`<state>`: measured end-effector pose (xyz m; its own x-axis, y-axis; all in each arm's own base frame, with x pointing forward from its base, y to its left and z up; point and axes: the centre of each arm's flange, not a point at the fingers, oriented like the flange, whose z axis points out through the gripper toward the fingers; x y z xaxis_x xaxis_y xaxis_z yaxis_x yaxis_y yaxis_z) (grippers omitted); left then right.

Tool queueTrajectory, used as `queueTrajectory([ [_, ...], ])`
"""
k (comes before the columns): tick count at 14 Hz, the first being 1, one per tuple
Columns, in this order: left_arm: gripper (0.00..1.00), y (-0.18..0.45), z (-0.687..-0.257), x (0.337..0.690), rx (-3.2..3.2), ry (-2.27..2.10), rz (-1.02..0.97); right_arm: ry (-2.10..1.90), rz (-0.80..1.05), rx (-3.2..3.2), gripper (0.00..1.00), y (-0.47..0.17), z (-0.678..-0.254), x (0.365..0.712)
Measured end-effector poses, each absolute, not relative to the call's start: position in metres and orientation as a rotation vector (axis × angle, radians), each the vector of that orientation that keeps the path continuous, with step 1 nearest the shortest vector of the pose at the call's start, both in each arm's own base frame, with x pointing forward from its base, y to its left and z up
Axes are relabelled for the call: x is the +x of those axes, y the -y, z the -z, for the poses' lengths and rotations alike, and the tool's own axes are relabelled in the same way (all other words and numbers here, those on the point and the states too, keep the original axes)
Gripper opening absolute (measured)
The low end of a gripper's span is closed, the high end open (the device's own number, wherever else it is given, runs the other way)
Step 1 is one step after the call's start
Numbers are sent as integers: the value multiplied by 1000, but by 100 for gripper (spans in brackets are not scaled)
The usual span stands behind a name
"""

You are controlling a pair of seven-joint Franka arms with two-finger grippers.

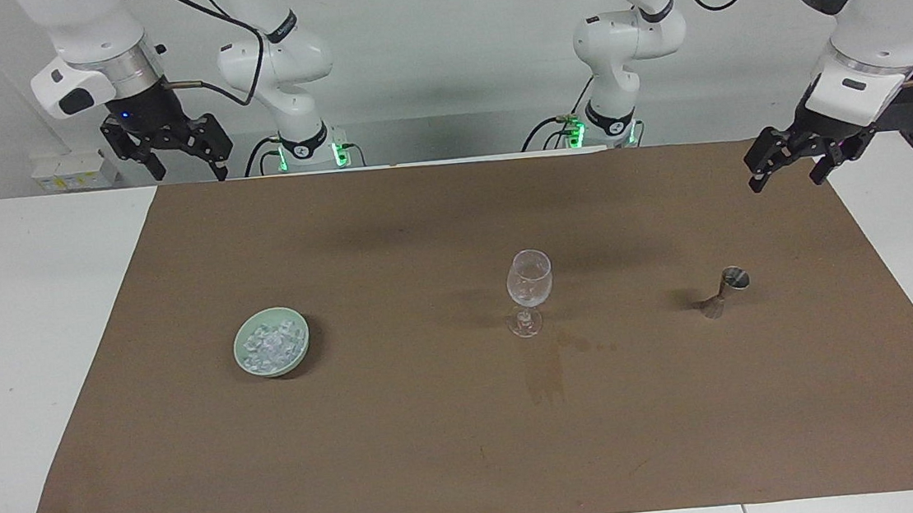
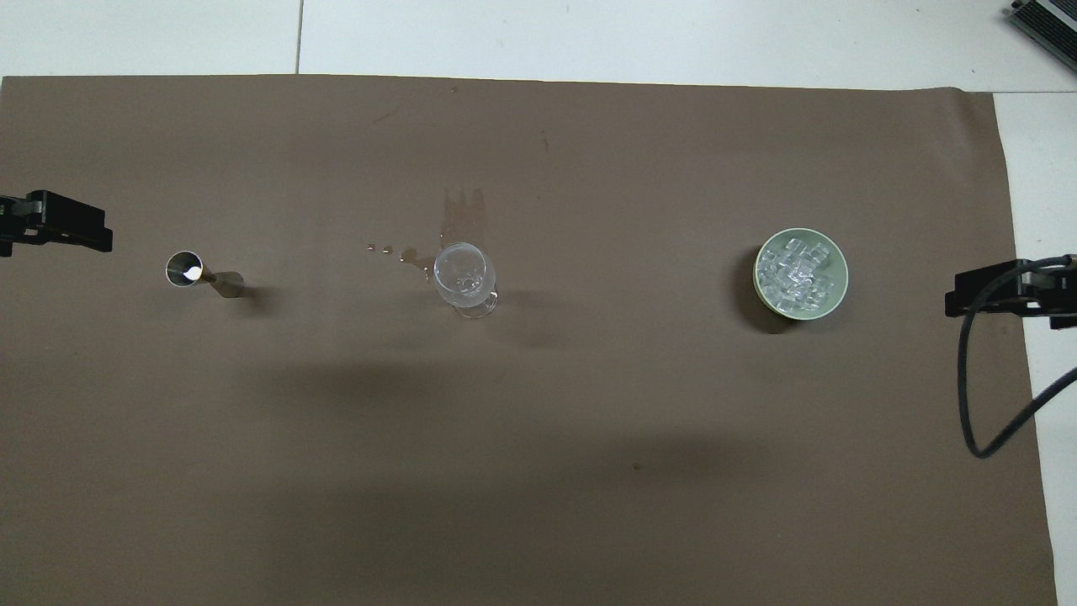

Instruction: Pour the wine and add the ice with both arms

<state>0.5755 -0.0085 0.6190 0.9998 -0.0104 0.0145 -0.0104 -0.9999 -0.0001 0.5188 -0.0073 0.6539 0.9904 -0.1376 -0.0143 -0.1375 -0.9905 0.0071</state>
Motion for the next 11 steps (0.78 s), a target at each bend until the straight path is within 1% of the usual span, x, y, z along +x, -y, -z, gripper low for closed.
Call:
queueTrajectory([
  [2,100,8,-617,573,-3141,-17,-10,216,23,3128,100,7,-654,519],
  [7,100,7,-616,574,-3141,-25,-11,216,23,3128,100,7,-654,519],
  [11,100,-6,-613,576,-3157,-186,-14,216,23,3128,100,7,-654,519],
])
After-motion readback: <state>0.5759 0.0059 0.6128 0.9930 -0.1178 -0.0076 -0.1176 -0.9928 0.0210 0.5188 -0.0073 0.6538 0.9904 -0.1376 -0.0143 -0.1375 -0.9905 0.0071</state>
